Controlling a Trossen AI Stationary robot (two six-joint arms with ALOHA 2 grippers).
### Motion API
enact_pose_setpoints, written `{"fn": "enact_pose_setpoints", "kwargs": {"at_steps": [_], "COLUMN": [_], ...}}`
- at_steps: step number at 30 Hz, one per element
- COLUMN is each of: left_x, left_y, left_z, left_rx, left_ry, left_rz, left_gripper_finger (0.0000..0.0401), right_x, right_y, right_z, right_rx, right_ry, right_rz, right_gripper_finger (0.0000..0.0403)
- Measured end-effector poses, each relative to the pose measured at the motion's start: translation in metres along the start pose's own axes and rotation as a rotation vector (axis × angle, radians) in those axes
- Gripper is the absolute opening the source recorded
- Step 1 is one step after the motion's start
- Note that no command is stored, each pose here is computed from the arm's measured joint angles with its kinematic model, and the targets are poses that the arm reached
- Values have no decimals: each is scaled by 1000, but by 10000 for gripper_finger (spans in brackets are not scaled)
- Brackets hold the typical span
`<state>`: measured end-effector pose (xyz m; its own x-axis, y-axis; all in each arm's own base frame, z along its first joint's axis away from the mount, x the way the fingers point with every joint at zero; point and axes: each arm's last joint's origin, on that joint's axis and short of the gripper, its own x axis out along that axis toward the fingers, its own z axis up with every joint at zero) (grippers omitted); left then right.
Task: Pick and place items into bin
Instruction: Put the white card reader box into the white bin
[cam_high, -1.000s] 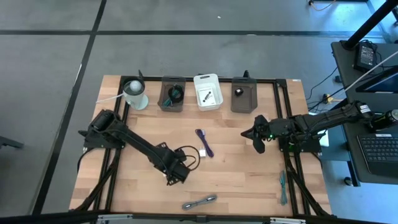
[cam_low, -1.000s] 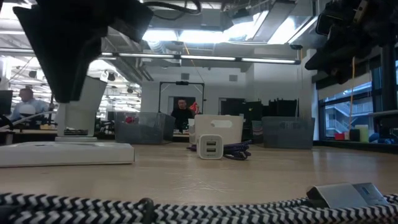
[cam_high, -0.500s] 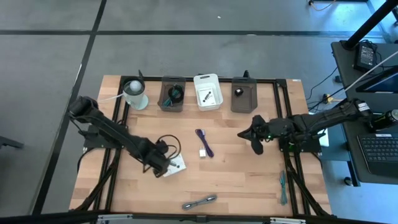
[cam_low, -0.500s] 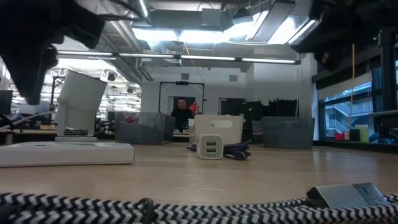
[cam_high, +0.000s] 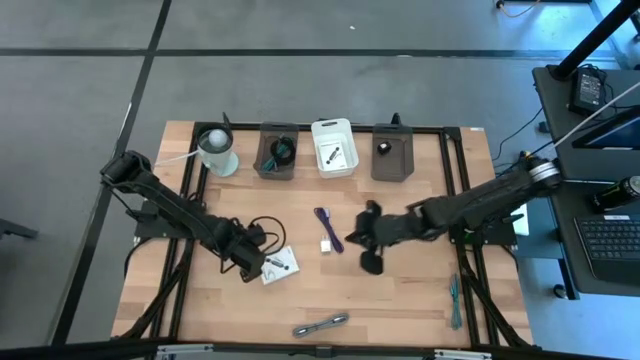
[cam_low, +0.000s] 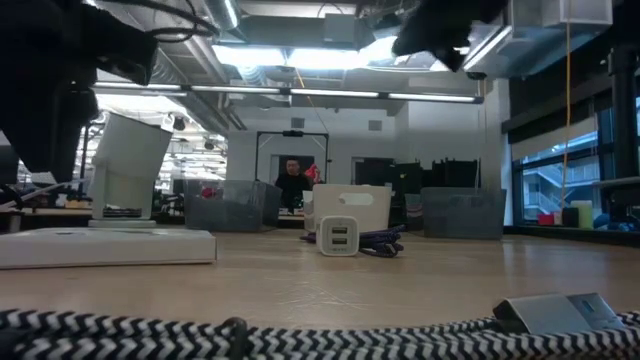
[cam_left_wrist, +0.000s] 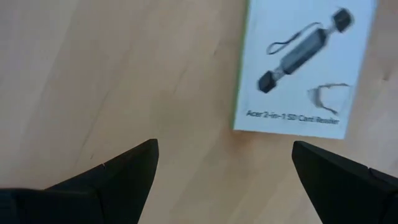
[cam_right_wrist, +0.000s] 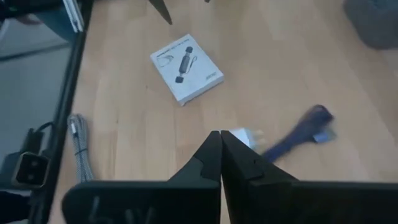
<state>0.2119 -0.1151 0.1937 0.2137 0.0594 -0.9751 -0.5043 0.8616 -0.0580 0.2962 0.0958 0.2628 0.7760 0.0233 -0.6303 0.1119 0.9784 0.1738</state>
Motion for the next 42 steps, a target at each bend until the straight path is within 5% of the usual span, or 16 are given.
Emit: {"fn": "enact_pose_setpoints", "kwargs": {"at_steps": [12, 20, 30, 42], "left_x": [-2, 27, 33, 29], "left_y": [-11, 2, 6, 10], "left_z": [-4, -20, -13, 9], "left_rx": [182, 35, -47, -120], "left_ry": [-42, 52, 91, 22], "left_rz": [-75, -98, -178, -275], "left_gripper_finger": [339, 335, 335, 335], "right_x": [94, 140, 160, 171], "right_y": [48, 63, 63, 59], "right_z": [23, 16, 4, 6], "right_rx": [-76, -108, -95, 86], "right_ry": [83, 200, 302, 289], "right_rz": [-2, -46, -79, -26], "right_gripper_finger": [12, 31, 110, 169]}}
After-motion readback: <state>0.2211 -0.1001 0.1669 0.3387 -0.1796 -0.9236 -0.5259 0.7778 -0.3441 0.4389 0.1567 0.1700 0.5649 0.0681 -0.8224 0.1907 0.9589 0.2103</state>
